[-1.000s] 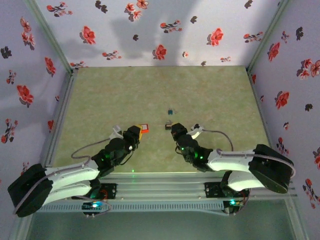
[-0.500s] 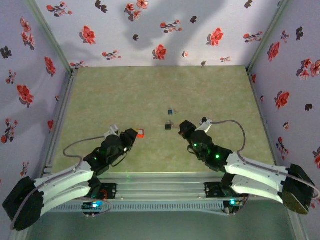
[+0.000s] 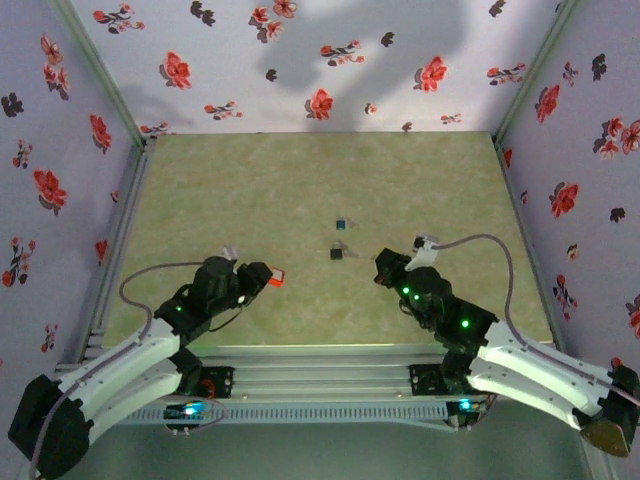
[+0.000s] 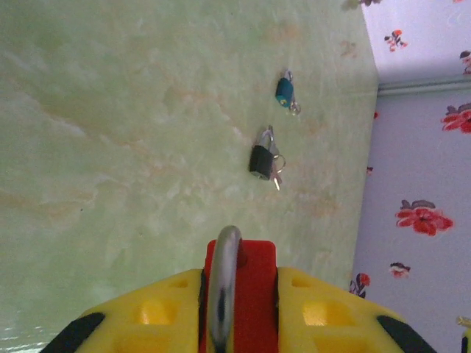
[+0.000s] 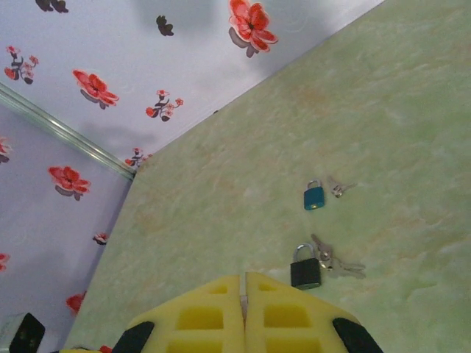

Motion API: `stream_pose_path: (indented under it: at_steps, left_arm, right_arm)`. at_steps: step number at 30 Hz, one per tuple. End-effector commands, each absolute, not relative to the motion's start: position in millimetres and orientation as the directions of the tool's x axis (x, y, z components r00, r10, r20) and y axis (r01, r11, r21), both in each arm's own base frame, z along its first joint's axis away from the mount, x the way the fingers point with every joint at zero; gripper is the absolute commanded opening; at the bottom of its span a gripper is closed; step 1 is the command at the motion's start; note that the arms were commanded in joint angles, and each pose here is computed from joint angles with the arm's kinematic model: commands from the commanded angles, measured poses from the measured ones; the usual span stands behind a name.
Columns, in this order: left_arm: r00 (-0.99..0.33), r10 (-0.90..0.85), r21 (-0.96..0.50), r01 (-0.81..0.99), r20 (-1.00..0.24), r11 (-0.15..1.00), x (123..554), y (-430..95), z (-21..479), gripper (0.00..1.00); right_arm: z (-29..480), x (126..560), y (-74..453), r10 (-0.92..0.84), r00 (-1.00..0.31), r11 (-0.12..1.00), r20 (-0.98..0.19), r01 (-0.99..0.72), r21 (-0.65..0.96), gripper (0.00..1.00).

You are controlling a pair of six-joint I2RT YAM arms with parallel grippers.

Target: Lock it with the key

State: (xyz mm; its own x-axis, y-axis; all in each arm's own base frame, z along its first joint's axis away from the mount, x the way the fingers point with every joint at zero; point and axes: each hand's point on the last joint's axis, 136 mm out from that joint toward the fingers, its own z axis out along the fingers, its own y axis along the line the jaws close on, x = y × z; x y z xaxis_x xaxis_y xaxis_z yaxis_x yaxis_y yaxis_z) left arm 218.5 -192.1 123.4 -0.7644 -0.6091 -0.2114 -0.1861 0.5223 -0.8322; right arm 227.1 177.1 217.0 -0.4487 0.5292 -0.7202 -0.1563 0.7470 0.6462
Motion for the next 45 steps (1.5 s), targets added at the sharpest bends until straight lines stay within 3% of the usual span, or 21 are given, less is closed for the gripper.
stream_pose_path:
  at_steps: [1,8,22,45]
  left_arm:
    - [-0.816,-0.532,-0.816,-0.14,-0.225,0.56,210.9,-197.0,128.3,0.0]
    - [-0.848,-0.465,-0.786,-0.099,-0.255,0.611,211.4,-202.0,134.9,0.0]
    - [-0.898,-0.349,-0.737,-0.041,-0.269,0.674,216.7,-216.0,138.8,0.0]
    - [-0.95,-0.217,-0.704,0.005,-0.226,0.711,241.0,-245.6,130.5,0.0]
  right_arm:
    - [228.7,224.9,171.1,0.452,-0.441,0.797,-0.775,-0.19,0.574,0.0]
    - [239.6,224.6,166.0,0.374,-0.463,0.832,-0.803,-0.215,0.512,0.0]
    - [229.1,224.4,168.2,0.31,-0.583,0.824,-0.751,-0.229,0.518,0.0]
    - [206.6,218.4,170.2,0.257,-0.667,0.82,-0.699,-0.232,0.523,0.0]
